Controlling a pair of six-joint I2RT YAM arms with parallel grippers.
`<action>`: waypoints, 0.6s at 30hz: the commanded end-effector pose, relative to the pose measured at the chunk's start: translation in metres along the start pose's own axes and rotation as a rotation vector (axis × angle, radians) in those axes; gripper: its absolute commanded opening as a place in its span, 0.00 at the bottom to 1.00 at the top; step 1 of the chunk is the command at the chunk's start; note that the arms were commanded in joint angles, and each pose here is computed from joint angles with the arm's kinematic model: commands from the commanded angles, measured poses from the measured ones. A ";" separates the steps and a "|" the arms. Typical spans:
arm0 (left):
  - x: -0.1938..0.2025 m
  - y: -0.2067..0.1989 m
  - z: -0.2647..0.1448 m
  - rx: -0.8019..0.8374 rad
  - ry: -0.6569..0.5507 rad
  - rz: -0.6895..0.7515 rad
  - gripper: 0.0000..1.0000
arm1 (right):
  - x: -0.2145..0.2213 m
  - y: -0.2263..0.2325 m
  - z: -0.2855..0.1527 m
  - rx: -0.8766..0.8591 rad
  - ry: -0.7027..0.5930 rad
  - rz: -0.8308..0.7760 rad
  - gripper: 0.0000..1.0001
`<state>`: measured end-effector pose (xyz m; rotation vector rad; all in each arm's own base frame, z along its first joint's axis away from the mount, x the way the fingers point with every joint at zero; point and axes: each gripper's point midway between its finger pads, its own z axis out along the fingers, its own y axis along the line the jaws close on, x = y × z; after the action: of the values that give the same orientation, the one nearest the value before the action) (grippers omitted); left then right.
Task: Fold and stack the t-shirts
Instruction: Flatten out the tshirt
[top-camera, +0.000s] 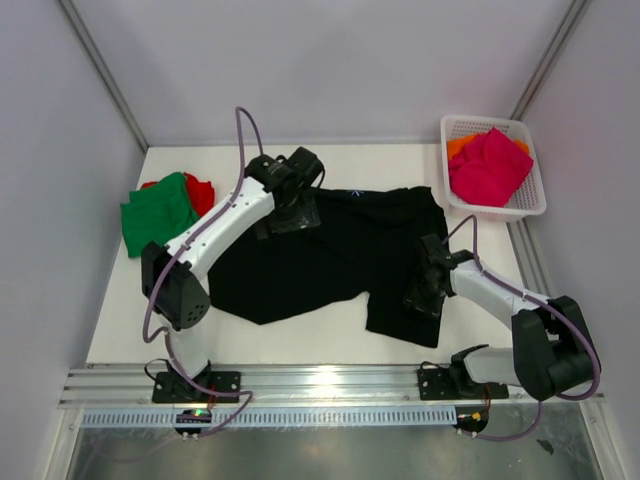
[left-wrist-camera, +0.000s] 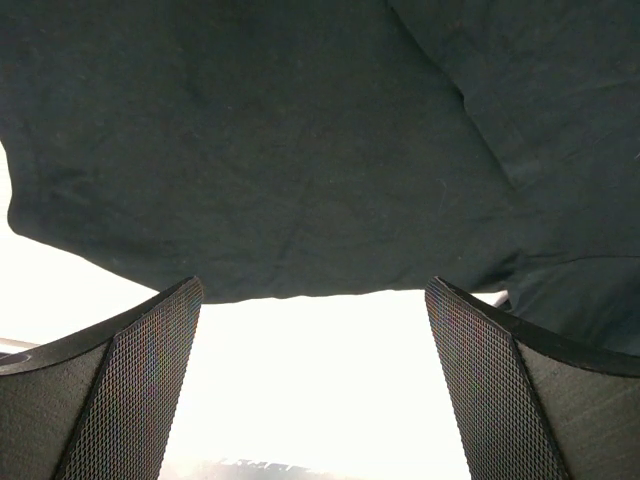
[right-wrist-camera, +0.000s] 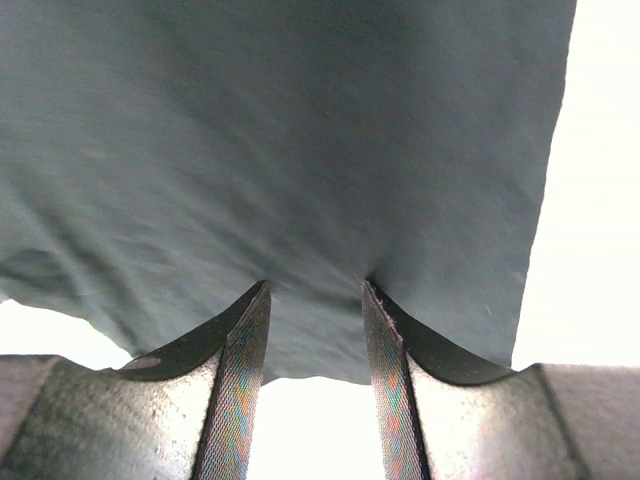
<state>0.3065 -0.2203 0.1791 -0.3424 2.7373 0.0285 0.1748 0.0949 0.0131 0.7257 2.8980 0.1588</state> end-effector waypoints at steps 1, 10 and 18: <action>-0.008 0.012 -0.021 -0.015 -0.042 -0.024 0.95 | 0.013 -0.018 -0.012 0.105 0.037 0.115 0.47; -0.013 0.030 -0.035 -0.045 -0.094 -0.024 0.96 | 0.015 -0.039 -0.037 0.195 -0.041 0.363 0.48; -0.009 0.031 -0.031 -0.041 -0.081 -0.014 0.96 | -0.065 0.038 -0.125 -0.279 -0.424 0.124 0.48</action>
<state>0.3064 -0.2058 0.2056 -0.3643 2.6512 0.0362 0.1836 0.0810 0.0884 0.9818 2.6080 0.1954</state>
